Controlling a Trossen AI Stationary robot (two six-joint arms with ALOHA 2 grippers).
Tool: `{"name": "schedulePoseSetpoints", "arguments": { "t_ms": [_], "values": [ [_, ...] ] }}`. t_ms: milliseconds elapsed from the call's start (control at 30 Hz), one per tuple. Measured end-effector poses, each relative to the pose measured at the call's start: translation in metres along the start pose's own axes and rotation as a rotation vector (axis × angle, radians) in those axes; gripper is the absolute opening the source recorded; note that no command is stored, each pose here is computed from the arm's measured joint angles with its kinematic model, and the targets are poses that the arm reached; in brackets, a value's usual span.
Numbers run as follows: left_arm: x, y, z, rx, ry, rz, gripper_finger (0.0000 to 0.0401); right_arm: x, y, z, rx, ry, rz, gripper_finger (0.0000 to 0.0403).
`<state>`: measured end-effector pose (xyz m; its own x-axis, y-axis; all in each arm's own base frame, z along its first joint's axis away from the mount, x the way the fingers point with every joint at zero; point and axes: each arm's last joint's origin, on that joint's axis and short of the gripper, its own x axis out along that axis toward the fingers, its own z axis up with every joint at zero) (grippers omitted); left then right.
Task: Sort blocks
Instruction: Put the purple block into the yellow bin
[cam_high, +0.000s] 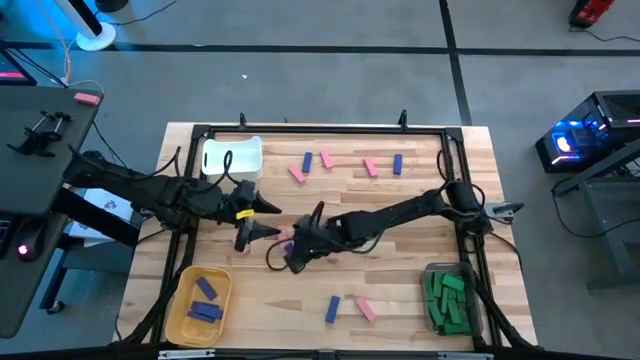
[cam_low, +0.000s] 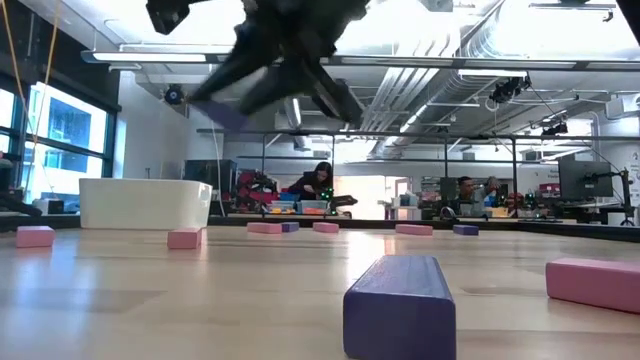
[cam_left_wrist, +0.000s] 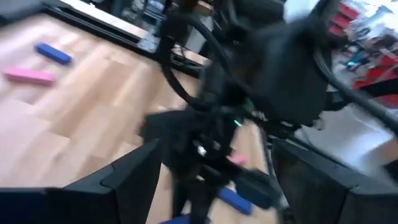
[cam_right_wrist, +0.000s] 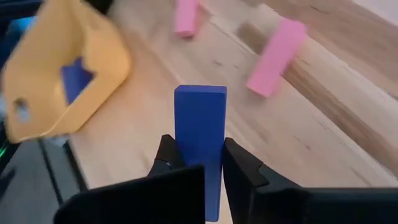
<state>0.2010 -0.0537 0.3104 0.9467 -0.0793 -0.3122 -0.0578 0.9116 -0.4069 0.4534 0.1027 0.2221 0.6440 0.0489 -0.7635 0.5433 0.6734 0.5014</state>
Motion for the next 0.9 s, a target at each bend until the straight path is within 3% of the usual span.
{"name": "schedulePoseSetpoints", "arguments": {
  "t_ms": [100, 233, 333, 500, 567, 767, 900],
  "values": [
    [-0.001, -0.005, -0.003, -0.03, 0.016, -0.024, 0.0289, -0.015, 0.006, 0.003, -0.1, 0.028, 0.063, 0.0003],
    [0.002, -0.012, -0.01, -0.006, 0.03, -0.004, 0.0289, -0.058, 0.02, -0.002, -0.259, 0.086, 0.161, 0.0003],
    [0.017, -0.019, -0.02, 0.096, 0.061, -0.004, 0.0289, -0.093, 0.027, -0.005, -0.369, 0.113, 0.234, 0.0002],
    [0.057, -0.037, -0.031, 0.271, 0.054, -0.044, 0.0289, -0.133, 0.025, -0.009, -0.421, 0.121, 0.205, 0.0001],
    [0.072, -0.046, -0.032, 0.379, 0.068, -0.044, 0.0289, -0.143, 0.024, -0.011, -0.436, 0.133, 0.207, 0.0001],
    [0.104, -0.074, -0.025, 0.845, 0.058, -0.079, 0.0289, -0.151, 0.026, -0.017, -0.467, 0.235, 0.3, 0.0],
    [0.116, -0.085, -0.021, 1.042, 0.041, -0.051, 0.0289, -0.151, 0.027, -0.017, -0.454, 0.258, 0.325, 0.0]
  ]
}}
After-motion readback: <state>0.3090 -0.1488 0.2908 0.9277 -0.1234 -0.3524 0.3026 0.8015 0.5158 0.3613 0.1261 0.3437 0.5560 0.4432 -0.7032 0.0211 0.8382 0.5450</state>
